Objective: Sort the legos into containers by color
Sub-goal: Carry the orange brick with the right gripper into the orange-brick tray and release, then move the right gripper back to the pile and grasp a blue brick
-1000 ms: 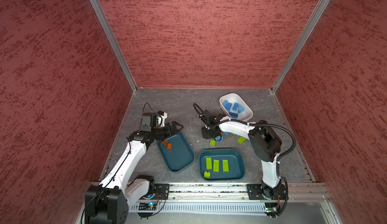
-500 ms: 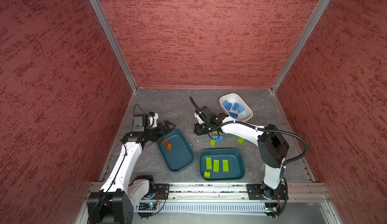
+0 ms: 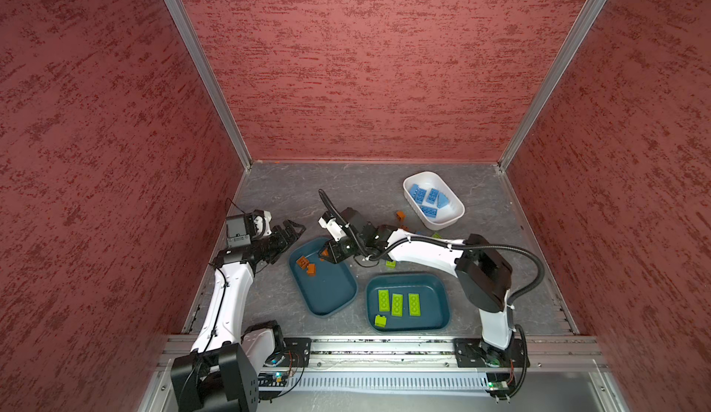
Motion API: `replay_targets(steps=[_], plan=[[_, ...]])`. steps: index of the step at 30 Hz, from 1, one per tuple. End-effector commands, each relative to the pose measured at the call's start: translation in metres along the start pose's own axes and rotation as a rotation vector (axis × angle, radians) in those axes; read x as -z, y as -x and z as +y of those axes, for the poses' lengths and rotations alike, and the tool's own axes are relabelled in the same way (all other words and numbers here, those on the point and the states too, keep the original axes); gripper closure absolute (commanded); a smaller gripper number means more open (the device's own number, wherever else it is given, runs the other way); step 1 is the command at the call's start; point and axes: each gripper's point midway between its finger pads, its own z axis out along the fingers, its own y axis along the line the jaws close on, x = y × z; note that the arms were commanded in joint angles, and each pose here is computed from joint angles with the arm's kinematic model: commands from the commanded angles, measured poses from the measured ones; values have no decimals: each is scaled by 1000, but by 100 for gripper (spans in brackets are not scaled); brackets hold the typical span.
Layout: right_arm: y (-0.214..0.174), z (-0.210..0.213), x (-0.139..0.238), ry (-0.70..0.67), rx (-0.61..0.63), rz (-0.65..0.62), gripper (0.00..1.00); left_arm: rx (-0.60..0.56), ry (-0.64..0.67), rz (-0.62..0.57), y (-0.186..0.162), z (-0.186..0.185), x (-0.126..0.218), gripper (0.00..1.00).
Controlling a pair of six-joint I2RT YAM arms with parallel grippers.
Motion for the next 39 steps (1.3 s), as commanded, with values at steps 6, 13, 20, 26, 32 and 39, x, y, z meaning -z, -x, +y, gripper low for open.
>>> replay_targets(steps=[6, 13, 20, 26, 32, 39], plan=[[30, 1, -11, -59, 87, -59, 42, 2, -44, -8, 0, -6, 2, 1], [31, -11, 48, -138, 82, -52, 30, 16, -48, 5, -3, -2, -3, 1], [7, -65, 116, -305, 49, 34, 27, 18, -52, 16, -5, -2, -4, 1], [6, -152, 172, -527, -67, 15, 26, 21, -58, 24, -8, -4, -4, 1], [-2, -188, 180, -576, -86, 64, 27, 16, -65, 29, -11, -9, 0, 1], [-53, -177, 181, -469, 188, 320, 28, -4, -59, 41, -17, -8, 2, 1]])
